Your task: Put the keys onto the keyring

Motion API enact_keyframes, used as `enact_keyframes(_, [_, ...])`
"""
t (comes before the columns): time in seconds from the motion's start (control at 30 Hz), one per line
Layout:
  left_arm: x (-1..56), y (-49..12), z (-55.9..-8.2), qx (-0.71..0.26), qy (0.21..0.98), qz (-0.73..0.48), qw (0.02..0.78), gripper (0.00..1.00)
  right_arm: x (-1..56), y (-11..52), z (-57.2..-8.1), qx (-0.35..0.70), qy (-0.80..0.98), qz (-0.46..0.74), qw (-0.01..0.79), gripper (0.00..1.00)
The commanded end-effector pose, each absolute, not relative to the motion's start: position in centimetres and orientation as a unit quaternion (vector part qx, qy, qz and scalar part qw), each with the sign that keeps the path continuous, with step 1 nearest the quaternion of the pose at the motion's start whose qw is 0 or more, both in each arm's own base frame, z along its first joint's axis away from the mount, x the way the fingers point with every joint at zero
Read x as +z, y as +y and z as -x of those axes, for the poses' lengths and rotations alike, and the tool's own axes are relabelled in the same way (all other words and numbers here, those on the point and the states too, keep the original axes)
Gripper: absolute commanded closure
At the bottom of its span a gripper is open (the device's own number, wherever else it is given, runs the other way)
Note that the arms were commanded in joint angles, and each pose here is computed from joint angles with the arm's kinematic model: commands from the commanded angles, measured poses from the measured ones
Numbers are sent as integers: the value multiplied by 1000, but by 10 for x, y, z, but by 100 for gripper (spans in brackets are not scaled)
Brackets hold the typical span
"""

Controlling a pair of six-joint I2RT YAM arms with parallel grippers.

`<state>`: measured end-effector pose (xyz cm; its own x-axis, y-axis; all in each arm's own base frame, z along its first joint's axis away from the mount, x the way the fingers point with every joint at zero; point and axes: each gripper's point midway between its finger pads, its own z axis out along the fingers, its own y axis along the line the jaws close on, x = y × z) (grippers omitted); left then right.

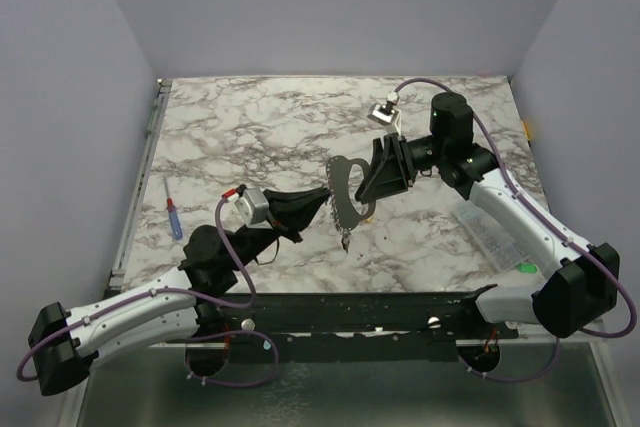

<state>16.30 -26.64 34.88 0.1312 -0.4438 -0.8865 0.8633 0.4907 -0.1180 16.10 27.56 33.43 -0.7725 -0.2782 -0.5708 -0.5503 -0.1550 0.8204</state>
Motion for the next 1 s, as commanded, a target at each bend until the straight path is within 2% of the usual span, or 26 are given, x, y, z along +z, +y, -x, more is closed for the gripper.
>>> enact_keyframes(0.0, [343, -267, -164, -435, 494, -239, 714, 100, 340, 275, -162, 673, 653, 326, 122, 40])
enact_keyframes(0.07, [342, -267, -164, -430, 499, -246, 711, 100, 338, 276, -168, 654, 662, 335, 149, 36])
enact_keyframes(0.47, [328, -270, -157, -412, 556, -294, 660, 100, 329, 264, -231, 484, 759, 296, 319, 30])
enact_keyframes(0.7, [329, -270, -151, -435, 570, -282, 638, 100, 358, 267, -194, 546, 649, 375, 374, 34])
enact_keyframes(0.9, [326, -276, -154, -437, 597, -274, 614, 100, 364, 254, -168, 519, 599, 447, 415, 35])
enact_keyframes(0.97, [326, -277, -155, -440, 604, -267, 609, 100, 358, 253, -162, 525, 596, 456, 402, 37])
